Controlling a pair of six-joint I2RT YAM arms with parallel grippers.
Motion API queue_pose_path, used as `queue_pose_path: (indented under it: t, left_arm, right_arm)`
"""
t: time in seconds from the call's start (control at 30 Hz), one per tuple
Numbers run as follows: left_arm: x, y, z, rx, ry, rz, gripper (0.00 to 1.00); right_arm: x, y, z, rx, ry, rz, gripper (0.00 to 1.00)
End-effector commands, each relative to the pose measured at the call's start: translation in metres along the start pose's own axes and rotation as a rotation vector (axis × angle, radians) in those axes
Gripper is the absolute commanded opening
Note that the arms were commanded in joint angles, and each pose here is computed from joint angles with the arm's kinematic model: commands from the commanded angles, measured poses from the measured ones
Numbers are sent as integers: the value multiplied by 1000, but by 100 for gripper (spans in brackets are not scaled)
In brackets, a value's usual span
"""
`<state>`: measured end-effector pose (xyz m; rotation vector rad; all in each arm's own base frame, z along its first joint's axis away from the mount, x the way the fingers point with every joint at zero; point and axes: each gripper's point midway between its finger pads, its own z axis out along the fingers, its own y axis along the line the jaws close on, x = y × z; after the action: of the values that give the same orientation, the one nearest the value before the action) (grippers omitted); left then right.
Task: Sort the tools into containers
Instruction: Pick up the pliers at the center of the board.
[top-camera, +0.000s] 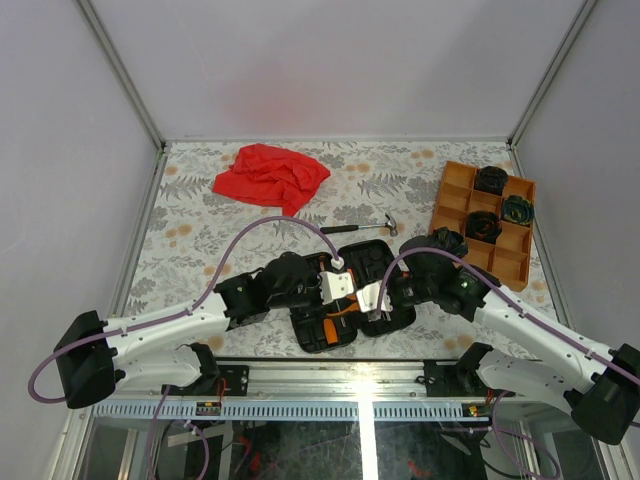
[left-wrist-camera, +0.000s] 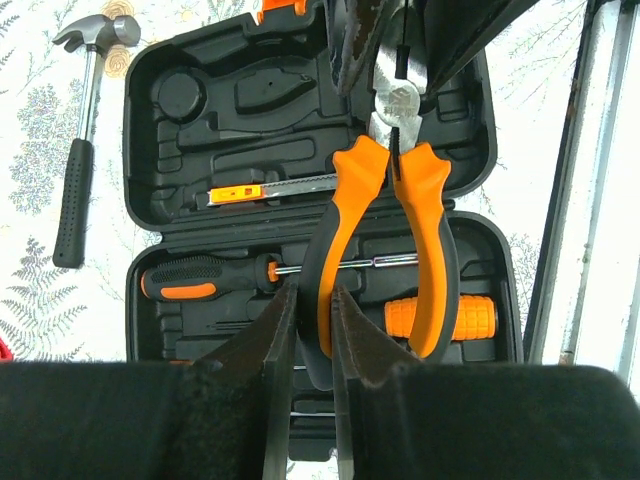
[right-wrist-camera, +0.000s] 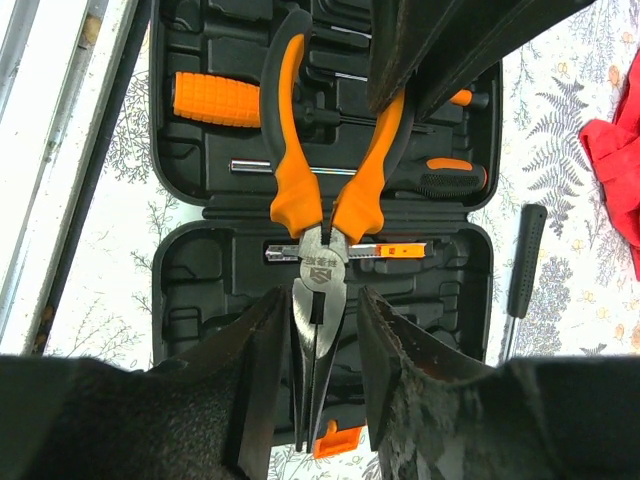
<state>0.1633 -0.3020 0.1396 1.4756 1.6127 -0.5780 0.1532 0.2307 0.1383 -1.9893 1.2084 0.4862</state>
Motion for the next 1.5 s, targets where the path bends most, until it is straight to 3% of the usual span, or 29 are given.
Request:
queue_pose_path:
  t: [0.0,0.1,0.43,0.63,0.77,1.07,1.23,1.47]
  left_arm:
    - [-45,3,-4,-4,-162,35,0]
    - [-46,3,-4,-1,-167,35,0]
    - [-50,2,-9,-2,-194,31,1]
    - [-58,5,-18,-32,-240,6,35]
    - [-70,8,-31,-63,-301,-20,51]
    - [-76,25,-56,-215,-442,-201,62]
    - [-66,48,-60,-360,-471,-425,64]
    - [-34,77,-60,-573,-399,-744,78]
  right_arm:
    - [3,-3,6,13,19,-26,42]
    - [4,-3,7,17,16,-28,39]
    - [5,-5,1,43,31,-54,1]
    - [6,-10,-10,106,48,-56,0]
    - [3,-14,-16,171,30,-47,0]
    - [-2,-39,-30,469,-86,203,0]
    - [7,-64,-47,697,-124,439,0]
    - [18,-75,-57,857,-187,765,0]
